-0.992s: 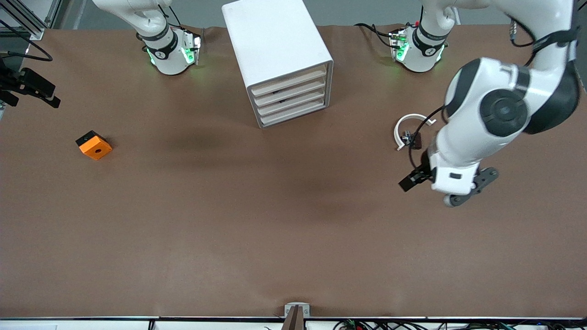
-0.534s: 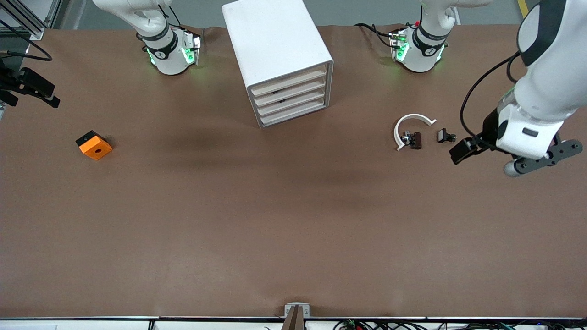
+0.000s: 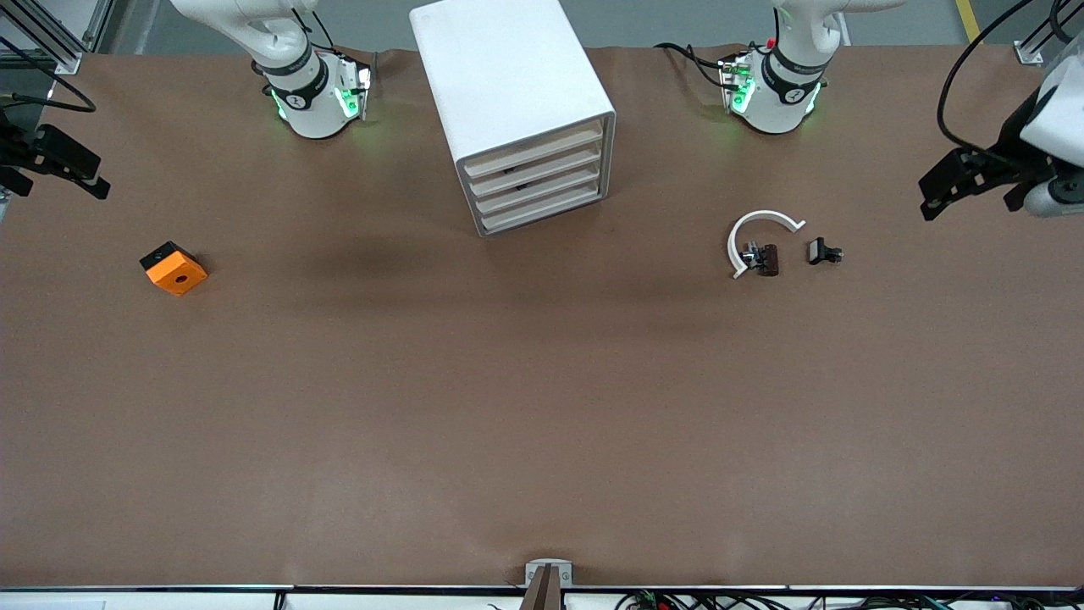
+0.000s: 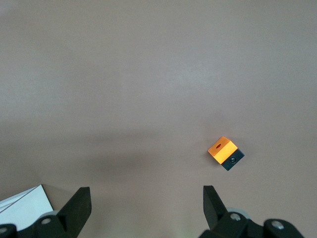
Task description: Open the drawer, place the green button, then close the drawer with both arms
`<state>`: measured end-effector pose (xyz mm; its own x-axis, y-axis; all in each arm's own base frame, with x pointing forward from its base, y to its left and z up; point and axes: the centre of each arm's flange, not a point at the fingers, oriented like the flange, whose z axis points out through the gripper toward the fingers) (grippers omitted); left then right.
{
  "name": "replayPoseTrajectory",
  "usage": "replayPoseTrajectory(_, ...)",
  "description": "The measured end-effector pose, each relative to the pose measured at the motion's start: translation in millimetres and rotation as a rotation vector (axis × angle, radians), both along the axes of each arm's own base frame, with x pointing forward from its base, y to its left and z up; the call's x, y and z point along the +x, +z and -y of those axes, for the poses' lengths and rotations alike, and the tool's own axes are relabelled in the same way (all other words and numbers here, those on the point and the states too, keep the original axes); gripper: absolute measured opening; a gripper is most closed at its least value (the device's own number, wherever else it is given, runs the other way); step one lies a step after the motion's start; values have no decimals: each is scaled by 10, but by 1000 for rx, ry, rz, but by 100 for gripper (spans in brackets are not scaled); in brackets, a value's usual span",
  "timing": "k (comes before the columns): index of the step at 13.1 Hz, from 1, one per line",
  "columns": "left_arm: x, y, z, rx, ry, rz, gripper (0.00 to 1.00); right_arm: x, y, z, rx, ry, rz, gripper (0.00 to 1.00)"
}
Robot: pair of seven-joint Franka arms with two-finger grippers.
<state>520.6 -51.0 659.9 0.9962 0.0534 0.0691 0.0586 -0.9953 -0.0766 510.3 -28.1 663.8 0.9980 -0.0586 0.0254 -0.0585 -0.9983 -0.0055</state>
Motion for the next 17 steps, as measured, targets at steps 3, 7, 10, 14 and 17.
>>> replayPoseTrajectory(3, -155, 30, -14, 8, -43, -3, 100, 0, 0, 0, 0, 0, 0, 100)
replayPoseTrajectory(7, -142, 71, -152, 4, -34, 8, 100, -1, -3, 2, 0, 0, -2, 100)
replayPoseTrajectory(10, -126, 49, -147, 3, -35, -3, 100, 1, -8, 1, 0, 0, -3, 100)
replayPoseTrajectory(14, -145, -9, -120, -38, -33, -35, 100, 25, -30, -2, -1, 0, -35, 100)
replayPoseTrajectory(17, -149, -23, -70, -36, -39, -38, 100, 147, -20, -12, -5, 0, -58, 100)
